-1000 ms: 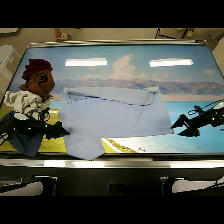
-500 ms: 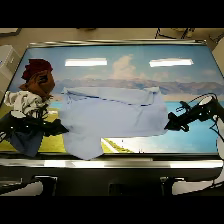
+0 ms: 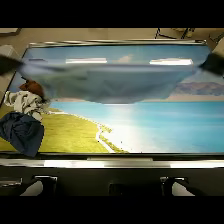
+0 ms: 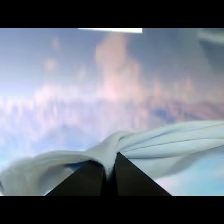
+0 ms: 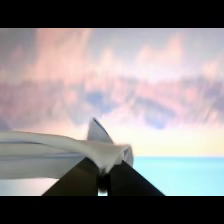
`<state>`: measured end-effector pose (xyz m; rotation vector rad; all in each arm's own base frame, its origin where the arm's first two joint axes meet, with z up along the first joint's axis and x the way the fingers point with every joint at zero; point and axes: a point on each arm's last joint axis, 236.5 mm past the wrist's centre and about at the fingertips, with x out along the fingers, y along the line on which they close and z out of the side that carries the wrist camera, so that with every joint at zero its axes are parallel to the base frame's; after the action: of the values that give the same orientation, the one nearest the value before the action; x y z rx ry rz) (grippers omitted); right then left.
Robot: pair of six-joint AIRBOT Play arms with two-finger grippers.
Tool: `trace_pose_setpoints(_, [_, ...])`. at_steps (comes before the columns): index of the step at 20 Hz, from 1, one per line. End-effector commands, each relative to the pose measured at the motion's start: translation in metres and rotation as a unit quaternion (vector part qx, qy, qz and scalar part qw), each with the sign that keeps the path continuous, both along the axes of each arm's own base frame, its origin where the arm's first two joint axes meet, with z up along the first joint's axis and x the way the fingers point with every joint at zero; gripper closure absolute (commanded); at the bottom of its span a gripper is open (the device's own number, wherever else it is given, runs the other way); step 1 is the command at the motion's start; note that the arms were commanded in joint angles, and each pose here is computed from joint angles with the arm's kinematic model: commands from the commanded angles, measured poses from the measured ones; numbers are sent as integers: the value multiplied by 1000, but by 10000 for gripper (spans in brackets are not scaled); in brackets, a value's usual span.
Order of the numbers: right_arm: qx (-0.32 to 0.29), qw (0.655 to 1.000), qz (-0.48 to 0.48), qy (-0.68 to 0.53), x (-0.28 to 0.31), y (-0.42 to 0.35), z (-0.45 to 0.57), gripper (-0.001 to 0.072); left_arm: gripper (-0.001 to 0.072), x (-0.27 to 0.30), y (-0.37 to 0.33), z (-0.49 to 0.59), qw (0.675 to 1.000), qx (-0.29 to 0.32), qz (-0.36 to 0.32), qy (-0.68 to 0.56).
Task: Fold the clothes and pants, and hang the long-sleeved shirts on hangers.
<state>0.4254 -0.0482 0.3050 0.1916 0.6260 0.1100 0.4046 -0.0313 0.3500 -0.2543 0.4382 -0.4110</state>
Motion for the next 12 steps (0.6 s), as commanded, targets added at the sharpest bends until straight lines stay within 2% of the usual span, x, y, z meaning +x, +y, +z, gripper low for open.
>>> trace_pose_setpoints(1, [-95,967,-40,-234,-86,13,173,670,682,-96,-21,175,969,61,30,-239])
trace_pose_setpoints(5, [-133,938,-63,-314,-167,31,225,670,683,-168,-44,222,942,65,42,-325])
trace_pose_setpoints(7, [-126,920,-89,-361,-191,30,250,670,684,-189,-46,245,926,59,55,-369])
trace_pose_setpoints(10, [-115,900,-105,-407,-206,30,274,671,684,-200,-46,255,917,55,62,-390])
trace_pose_setpoints(12, [-114,902,-107,-402,-198,26,272,671,684,-191,-40,251,923,50,71,-376])
